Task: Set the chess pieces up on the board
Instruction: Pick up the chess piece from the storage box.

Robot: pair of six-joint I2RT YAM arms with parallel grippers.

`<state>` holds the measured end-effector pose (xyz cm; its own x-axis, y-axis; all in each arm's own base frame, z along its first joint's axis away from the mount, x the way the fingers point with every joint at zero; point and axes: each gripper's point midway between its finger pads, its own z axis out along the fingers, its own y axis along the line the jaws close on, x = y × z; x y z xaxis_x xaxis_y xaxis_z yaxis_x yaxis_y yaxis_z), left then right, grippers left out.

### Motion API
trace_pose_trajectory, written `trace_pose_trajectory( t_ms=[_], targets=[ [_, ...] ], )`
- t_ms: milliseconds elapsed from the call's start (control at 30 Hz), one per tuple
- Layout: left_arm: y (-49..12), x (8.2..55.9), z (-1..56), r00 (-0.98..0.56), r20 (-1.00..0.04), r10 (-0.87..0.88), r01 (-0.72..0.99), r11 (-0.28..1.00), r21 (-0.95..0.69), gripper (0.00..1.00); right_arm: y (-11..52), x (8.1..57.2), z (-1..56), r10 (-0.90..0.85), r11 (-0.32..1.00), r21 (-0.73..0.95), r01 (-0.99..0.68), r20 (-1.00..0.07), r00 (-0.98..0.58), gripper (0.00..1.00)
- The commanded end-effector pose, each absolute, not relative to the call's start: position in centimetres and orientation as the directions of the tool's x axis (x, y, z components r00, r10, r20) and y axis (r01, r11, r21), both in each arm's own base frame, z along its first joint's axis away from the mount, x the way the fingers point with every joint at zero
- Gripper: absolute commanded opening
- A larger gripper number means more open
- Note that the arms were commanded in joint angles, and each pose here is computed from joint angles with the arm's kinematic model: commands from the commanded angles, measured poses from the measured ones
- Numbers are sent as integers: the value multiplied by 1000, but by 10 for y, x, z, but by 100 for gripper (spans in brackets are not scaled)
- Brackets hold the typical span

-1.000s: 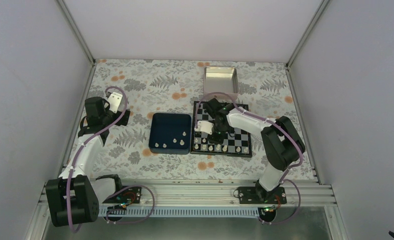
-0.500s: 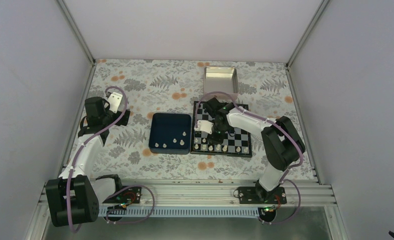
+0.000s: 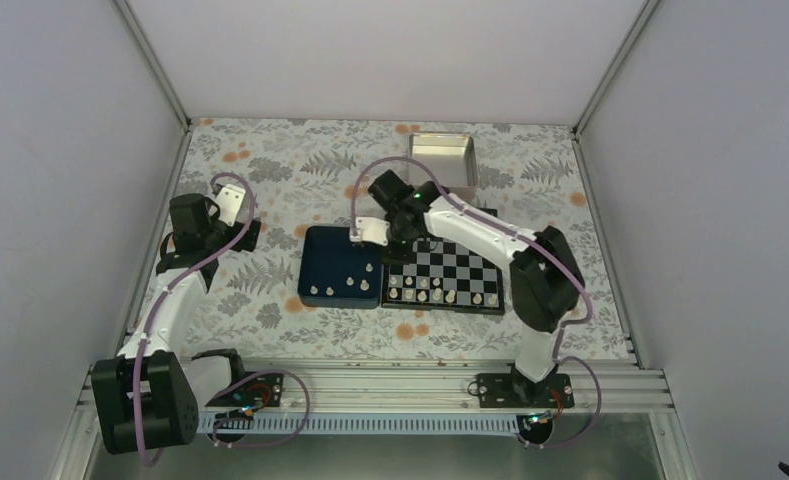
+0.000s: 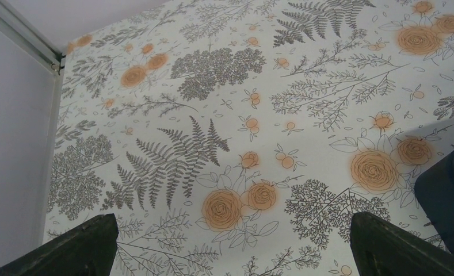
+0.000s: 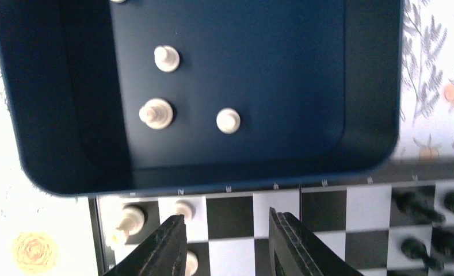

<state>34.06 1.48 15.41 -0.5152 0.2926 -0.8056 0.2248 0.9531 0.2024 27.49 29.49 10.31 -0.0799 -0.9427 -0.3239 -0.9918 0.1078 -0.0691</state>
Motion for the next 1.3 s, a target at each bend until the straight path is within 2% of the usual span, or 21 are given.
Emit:
trace_pose_trajectory(
  t_ms=[0,467,1267],
  targets=[
    [14,340,161,-491,-819,296,229,951,207,100,313,273,95,-967,58,-68,-996,-252,-39,38],
    [14,338,166,-475,-828,298,230,950,210,100,350,282,71,-990,-38,-100,-994,-129,51,32],
    [10,336,171,-458,-838,295,250,948,197,100,348,282,38,-998,-59,-73,-996,43,56,29]
  ],
)
